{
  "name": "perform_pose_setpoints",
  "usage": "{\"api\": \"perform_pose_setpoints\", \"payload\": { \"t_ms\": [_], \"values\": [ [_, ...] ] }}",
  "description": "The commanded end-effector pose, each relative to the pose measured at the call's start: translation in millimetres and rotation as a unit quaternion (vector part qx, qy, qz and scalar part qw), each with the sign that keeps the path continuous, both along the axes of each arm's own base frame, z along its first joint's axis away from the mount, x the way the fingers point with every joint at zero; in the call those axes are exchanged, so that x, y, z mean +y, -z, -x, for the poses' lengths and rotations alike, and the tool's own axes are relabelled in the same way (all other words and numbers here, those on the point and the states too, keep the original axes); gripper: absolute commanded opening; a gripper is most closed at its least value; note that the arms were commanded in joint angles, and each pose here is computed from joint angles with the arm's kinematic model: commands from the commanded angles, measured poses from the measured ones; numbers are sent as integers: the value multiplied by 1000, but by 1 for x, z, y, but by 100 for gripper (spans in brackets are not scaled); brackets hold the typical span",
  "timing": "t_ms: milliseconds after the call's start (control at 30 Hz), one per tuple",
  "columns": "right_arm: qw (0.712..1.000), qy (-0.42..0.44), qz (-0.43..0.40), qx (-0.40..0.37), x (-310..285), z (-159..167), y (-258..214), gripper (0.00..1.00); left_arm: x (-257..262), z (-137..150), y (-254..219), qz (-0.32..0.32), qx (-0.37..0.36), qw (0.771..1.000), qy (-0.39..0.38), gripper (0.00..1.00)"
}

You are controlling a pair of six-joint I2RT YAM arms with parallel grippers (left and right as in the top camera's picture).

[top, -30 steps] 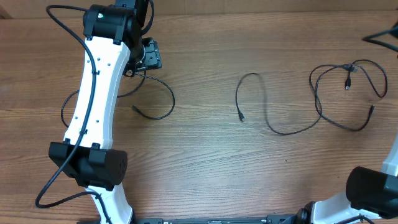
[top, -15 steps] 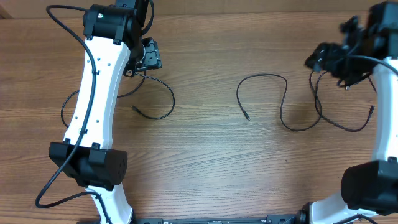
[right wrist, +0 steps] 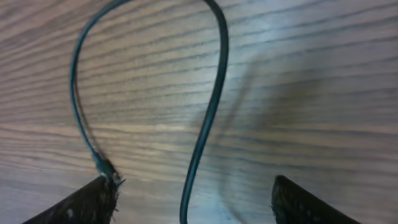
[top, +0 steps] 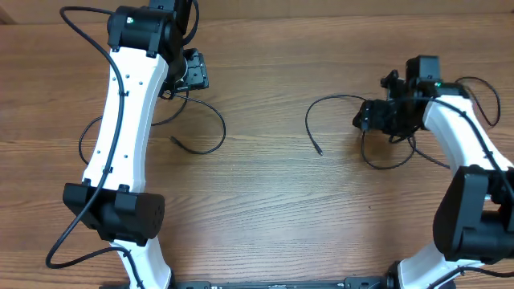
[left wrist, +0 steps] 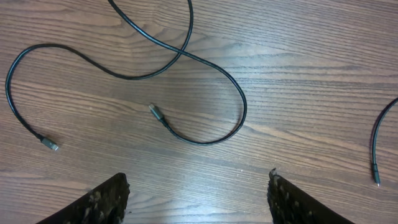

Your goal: Untangle cables

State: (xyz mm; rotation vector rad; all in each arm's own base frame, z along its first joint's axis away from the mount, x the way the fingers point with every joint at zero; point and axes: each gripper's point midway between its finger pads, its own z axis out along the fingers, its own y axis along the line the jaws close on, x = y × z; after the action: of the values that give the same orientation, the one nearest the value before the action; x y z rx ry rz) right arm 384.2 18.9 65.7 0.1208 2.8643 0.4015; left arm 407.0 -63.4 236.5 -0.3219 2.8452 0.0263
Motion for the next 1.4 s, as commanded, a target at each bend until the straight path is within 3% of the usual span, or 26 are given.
{"api": "perform_pose_setpoints", "payload": {
  "t_ms": [0,67,200,233,267,433,567,767,833,933,1100,1133,1233,1367],
  "values": [
    [1000,-11,0,-6,9,4,10,71,-1,1,-5,-5,-7,1000,12,72],
    [1000,-17,0,-13,14,3,16,58,-1,1,-5,-5,-7,1000,12,72],
    [1000,-21,1,-17,17,2,18,23,-2,1,-5,-5,-6,1000,12,72],
    [1000,-21,1,-19,17,2,18,9,-1,1,-5,-5,-6,1000,12,72],
    [1000,-20,1,-20,17,1,17,4,-1,1,-5,-5,-6,1000,12,72],
    [995,89,47,-24,-25,-14,-4,4,-1,1,-5,-5,-6,1000,12,72],
    [984,142,78,-78,-67,-35,-63,4,-1,1,-5,-5,-6,1000,12,72],
    [943,248,90,-203,-142,-49,-193,4,-1,1,-5,-5,-6,1000,12,72],
    [930,279,90,-224,-162,-44,-214,4,-2,1,-5,-5,-6,1000,12,72],
    [915,319,93,-230,-191,-33,-224,4,-2,1,-5,-5,-6,1000,12,72],
    [908,363,92,-189,-217,-13,-201,4,-2,1,-5,-5,-7,1000,12,72],
    [908,365,92,-182,-219,-11,-196,12,-2,1,-5,-5,-7,1000,12,72],
    [911,366,90,-166,-219,-10,-186,55,-2,1,-5,-5,-7,1000,12,72],
    [924,341,67,-162,-204,-16,-181,70,0,2,-5,-10,-5,1000,11,72]
  ]
}}
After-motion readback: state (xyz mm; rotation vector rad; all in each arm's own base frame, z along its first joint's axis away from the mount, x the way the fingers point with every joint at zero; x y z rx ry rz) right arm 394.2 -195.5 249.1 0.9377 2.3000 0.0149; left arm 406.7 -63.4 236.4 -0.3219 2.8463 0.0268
